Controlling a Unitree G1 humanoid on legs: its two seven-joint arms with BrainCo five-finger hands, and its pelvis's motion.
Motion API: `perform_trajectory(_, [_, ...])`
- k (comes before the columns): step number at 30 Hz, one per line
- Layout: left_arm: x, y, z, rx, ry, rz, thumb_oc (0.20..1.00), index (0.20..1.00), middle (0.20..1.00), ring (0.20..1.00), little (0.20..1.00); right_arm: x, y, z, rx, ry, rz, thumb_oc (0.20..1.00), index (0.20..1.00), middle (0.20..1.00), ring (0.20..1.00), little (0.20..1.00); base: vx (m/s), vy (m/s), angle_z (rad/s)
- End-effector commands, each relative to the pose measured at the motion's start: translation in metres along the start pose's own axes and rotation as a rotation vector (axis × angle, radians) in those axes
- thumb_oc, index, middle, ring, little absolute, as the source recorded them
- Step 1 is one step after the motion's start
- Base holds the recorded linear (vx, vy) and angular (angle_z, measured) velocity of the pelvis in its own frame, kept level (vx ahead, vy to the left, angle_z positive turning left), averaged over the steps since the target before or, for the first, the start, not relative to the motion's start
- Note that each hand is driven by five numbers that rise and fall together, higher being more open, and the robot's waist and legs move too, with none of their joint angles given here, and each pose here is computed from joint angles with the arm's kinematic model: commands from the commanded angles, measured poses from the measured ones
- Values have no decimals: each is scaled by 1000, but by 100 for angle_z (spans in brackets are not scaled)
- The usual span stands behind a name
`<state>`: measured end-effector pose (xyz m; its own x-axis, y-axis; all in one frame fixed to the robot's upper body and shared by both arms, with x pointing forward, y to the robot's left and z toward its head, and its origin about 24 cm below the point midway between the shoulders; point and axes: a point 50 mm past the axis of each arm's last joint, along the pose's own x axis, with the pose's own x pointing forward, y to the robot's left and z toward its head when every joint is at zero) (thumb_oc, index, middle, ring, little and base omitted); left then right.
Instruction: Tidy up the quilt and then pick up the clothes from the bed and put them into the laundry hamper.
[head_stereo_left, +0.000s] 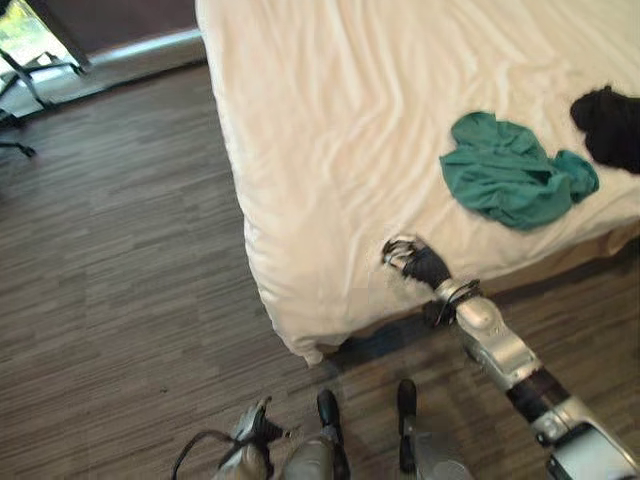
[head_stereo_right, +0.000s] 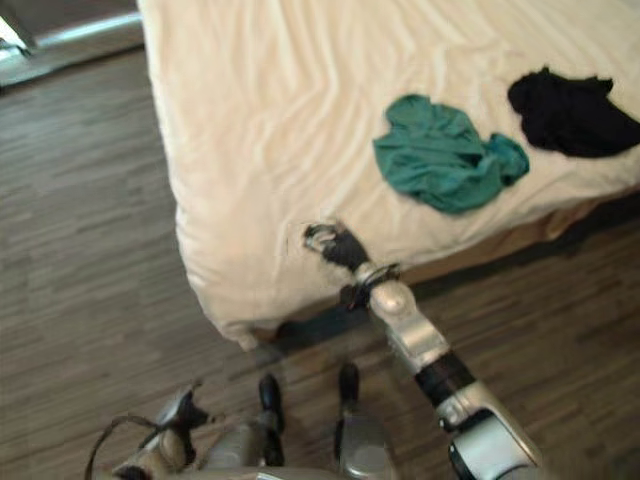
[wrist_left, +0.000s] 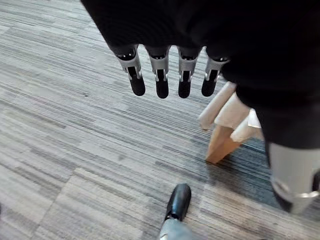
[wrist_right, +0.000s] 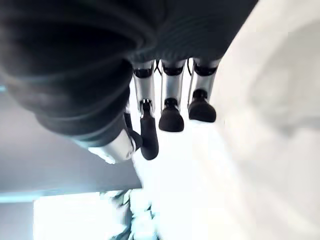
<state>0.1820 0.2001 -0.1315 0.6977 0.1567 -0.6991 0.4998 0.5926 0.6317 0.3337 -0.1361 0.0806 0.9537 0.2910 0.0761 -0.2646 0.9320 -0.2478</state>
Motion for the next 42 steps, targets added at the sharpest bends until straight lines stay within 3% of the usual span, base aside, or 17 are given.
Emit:
perform_trajectory(1, [8,23,10,47,-33,71,1000,1000,1000,1000,1000,8,-6,-17,-58,107,-144,200,200,200,200,200,-93,30,11])
perform_trajectory(4, [9,28,12,31,-36,86,1000,1000,1000,1000,1000,-28,-33,-79,-88,393,-313,200,200,200,200,200,-23,34,6])
perform_trajectory(5, [9,28,12,31,-35,86,1000,1000,1000,1000,1000,-28,-33,-79,-88,393,-313,200,200,200,200,200,28,25,10])
perform_trajectory(6, [9,28,13,-11,-36,94,1000,1000,1000,1000,1000,-71,-46,-121,-41,599,-421,200,200,200,200,200,29,16,6])
perform_trajectory(7, [9,28,13,-10,-36,94,1000,1000,1000,1000,1000,-71,-46,-121,-41,599,-421,200,200,200,200,200,72,29,-4])
perform_trajectory(8, [7,22,9,-5,-20,70,1000,1000,1000,1000,1000,-127,-48,-160,62,801,-527,200,200,200,200,200,43,13,-11])
perform_trajectory(9, [7,22,9,-5,-20,70,1000,1000,1000,1000,1000,-127,-48,-160,62,801,-527,200,200,200,200,200,132,29,-4])
perform_trajectory(10, [3,12,-5,6,30,26,1000,1000,1000,1000,1000,-188,-39,-190,115,1009,-569,200,200,200,200,200,167,17,-2])
perform_trajectory(11, [0,5,-15,-3,76,-6,1000,1000,1000,1000,1000,-220,-33,-201,116,1120,-573,200,200,200,200,200,218,7,-5])
perform_trajectory(13, [-3,1,-24,-30,116,-16,1000,1000,1000,1000,1000,-252,-28,-209,80,1233,-564,200,200,200,200,200,112,-37,-49])
perform_trajectory(14, [-3,0,-26,-19,121,-12,1000,1000,1000,1000,1000,-264,-28,-210,57,1270,-565,454,454,454,454,454,79,-72,-107])
perform_trajectory(15, [-4,1,-28,-8,123,-3,1000,1000,1000,1000,1000,-274,-25,-212,31,1306,-548,1000,1000,1000,1000,1000,52,-112,-161])
perform_trajectory(21, [-12,-15,-41,51,150,-60,1000,1000,1000,1000,1000,-291,4,-216,-138,1363,-379,1000,1000,1000,1000,1000,220,-256,-200])
perform_trajectory(24, [-10,-10,-33,-1,134,-11,1000,1000,1000,1000,1000,-268,4,-212,-203,1276,-326,1000,1000,1000,1000,1000,275,-357,-211])
perform_trajectory(26, [-1,4,-6,-132,63,82,1000,1000,1000,1000,1000,-224,11,-203,-336,1118,-180,1000,1000,1000,1000,1000,252,-88,-204])
perform_trajectory(32, [2,-2,20,-69,-21,60,1000,1000,1000,1000,1000,-187,8,-194,-408,1012,-132,1000,1000,1000,1000,1000,378,172,-161])
perform_trajectory(42, [-4,-2,-26,22,152,22,1000,1000,1000,1000,1000,-221,10,-206,-338,1152,-154,1000,1000,1000,1000,1000,543,196,-60])
